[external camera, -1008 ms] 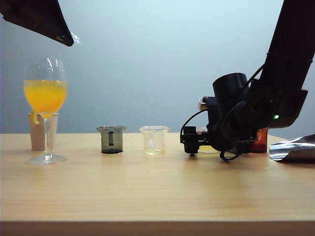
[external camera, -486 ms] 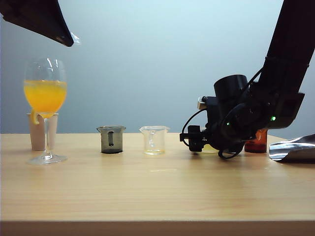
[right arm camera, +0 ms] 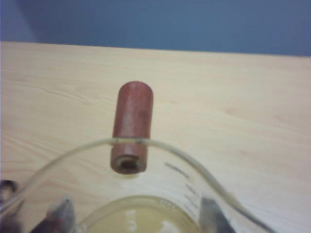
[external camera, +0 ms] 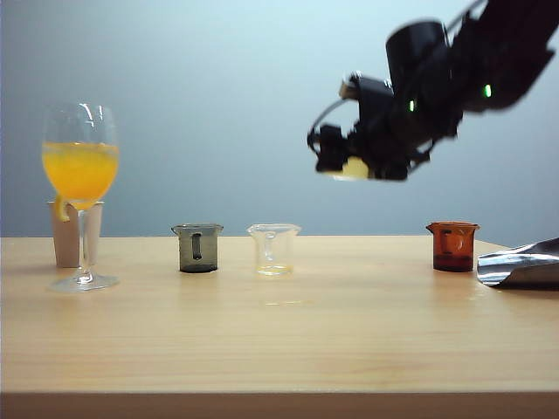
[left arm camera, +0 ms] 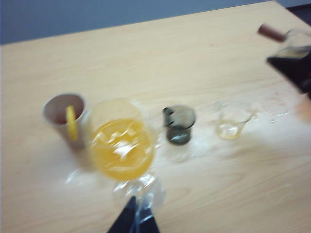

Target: Pick up the third measuring cup from the left, pour the pineapple juice inside into the goblet, and finally put the measuring cup back in its original place.

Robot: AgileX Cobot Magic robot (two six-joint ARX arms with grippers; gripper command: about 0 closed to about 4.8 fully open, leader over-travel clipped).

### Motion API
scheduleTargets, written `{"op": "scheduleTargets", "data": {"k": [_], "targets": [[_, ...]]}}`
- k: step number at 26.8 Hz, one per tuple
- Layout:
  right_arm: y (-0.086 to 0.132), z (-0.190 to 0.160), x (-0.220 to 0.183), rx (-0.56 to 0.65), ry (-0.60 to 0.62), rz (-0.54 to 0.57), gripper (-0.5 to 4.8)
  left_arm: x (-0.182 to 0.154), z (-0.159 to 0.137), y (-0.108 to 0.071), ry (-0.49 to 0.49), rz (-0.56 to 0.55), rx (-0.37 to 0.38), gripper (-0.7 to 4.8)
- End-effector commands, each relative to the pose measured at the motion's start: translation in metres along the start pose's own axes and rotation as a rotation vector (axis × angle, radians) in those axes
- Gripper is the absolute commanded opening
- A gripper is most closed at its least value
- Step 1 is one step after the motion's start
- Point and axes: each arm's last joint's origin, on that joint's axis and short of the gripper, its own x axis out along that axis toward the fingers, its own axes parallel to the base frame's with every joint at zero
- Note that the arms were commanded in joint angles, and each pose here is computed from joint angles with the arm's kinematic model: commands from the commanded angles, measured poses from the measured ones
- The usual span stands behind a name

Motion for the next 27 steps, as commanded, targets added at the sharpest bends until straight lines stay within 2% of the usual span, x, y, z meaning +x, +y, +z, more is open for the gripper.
{"op": "scheduleTargets", "data": {"k": [1, 5, 6, 10, 15, 22, 24, 27], "targets": [[0.019, 0.038, -0.007, -0.004, -0.025, 0.072, 1.68, -0.005, 0.001, 0.014, 0.003, -0.029, -0.01, -0.05], [0.053, 0.09, -0.008, -0.022, -0.046, 0.189, 1.69, -0.001, 0.0, 0.034, 0.005, 0.004, -0.064, -0.05], [0.068, 0.103, -0.006, -0.052, -0.065, 0.22, 1.68, 0.003, 0.0, 0.036, 0.013, 0.006, -0.064, -0.05], [0.098, 0.125, -0.004, -0.116, -0.131, 0.283, 1.68, 0.016, -0.002, 0.037, 0.055, -0.014, -0.081, -0.05], [0.132, 0.131, 0.011, -0.129, -0.148, 0.349, 1.65, 0.031, -0.005, 0.038, 0.102, -0.028, -0.085, -0.05], [0.172, 0.118, 0.039, -0.147, -0.145, 0.417, 1.65, 0.033, -0.006, 0.039, 0.109, -0.027, -0.087, -0.04], [0.186, 0.104, 0.05, -0.202, -0.129, 0.43, 1.65, 0.033, -0.005, 0.039, 0.108, -0.028, -0.086, -0.03], [0.191, 0.093, 0.056, -0.262, -0.116, 0.433, 1.65, 0.033, -0.005, 0.039, 0.108, -0.027, -0.086, -0.03]]}}
